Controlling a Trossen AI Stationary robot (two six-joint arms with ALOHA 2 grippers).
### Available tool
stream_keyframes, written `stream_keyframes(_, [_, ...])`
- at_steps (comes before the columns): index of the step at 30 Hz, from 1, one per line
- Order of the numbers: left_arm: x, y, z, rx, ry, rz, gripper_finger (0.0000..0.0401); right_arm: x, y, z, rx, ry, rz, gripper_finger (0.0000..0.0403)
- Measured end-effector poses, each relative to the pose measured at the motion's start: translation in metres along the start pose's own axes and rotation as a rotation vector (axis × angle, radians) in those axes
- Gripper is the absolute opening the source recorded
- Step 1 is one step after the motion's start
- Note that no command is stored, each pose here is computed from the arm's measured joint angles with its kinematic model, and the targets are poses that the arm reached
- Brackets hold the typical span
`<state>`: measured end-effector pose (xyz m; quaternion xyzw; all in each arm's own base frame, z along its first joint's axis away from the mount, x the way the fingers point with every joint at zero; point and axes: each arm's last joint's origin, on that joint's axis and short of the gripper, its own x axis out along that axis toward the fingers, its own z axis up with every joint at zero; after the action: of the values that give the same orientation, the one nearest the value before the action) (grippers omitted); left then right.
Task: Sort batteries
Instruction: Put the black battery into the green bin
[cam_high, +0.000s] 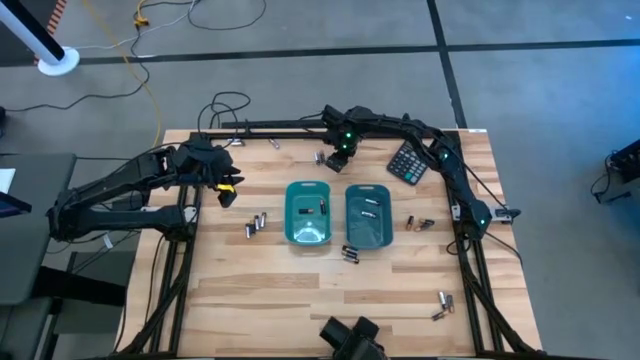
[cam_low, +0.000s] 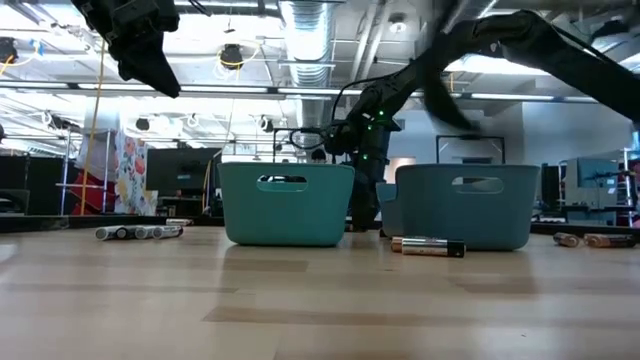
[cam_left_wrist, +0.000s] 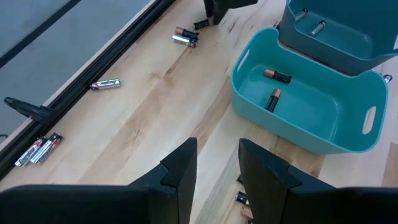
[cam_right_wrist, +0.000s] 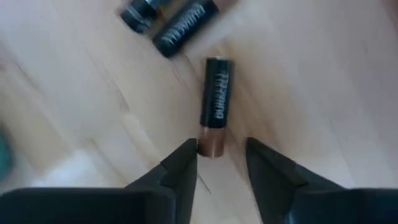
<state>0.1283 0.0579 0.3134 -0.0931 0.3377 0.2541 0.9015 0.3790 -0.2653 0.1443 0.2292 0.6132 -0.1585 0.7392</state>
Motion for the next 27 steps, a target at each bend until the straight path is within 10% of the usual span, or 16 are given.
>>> stream_keyframes(27, [0.0, 0.0, 0.0, -0.093, 0.003, -0.014, 0.0114, 0.006, 0.002, 0.006, -0.225, 0.038, -0.011, 0.0067])
